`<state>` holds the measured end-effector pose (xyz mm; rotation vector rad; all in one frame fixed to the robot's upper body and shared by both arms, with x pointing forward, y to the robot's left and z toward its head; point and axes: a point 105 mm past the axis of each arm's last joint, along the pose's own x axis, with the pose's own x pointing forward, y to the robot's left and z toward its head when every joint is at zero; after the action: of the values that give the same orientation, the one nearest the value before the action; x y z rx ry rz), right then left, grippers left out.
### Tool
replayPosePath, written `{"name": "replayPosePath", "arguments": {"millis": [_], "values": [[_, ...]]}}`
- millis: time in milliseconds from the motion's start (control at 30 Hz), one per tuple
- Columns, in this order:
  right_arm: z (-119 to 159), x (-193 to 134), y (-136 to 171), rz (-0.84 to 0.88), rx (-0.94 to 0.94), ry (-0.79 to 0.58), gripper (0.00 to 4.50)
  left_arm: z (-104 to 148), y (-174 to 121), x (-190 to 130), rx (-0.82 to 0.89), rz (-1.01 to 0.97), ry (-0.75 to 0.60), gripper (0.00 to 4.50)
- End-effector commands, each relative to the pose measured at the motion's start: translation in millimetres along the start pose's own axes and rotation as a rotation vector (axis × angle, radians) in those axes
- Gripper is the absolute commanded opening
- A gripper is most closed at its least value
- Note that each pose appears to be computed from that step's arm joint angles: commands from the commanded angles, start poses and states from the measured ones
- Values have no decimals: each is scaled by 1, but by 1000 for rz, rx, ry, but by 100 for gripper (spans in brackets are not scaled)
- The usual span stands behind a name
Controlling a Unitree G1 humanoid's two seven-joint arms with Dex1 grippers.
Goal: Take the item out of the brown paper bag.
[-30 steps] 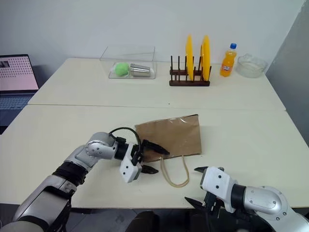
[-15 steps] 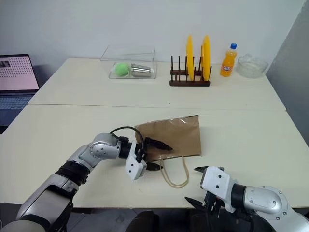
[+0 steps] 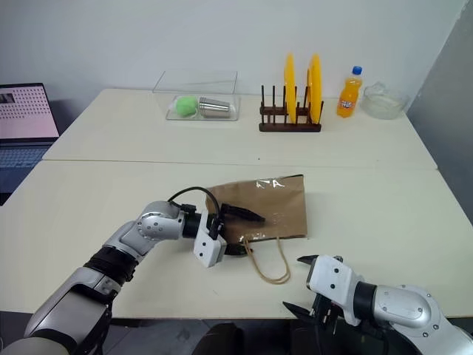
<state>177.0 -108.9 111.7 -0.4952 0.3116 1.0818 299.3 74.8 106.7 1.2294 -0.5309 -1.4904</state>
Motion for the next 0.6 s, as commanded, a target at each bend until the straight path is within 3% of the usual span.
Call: {"name": "replayPosePath", "arguments": {"millis": [33, 600], "values": [[12, -1, 4, 8, -47, -42, 450, 8, 8, 3, 14, 31, -28, 445], [11, -1, 7, 18, -39, -40, 450, 17, 1, -2, -86, -16, -63, 445]]}}
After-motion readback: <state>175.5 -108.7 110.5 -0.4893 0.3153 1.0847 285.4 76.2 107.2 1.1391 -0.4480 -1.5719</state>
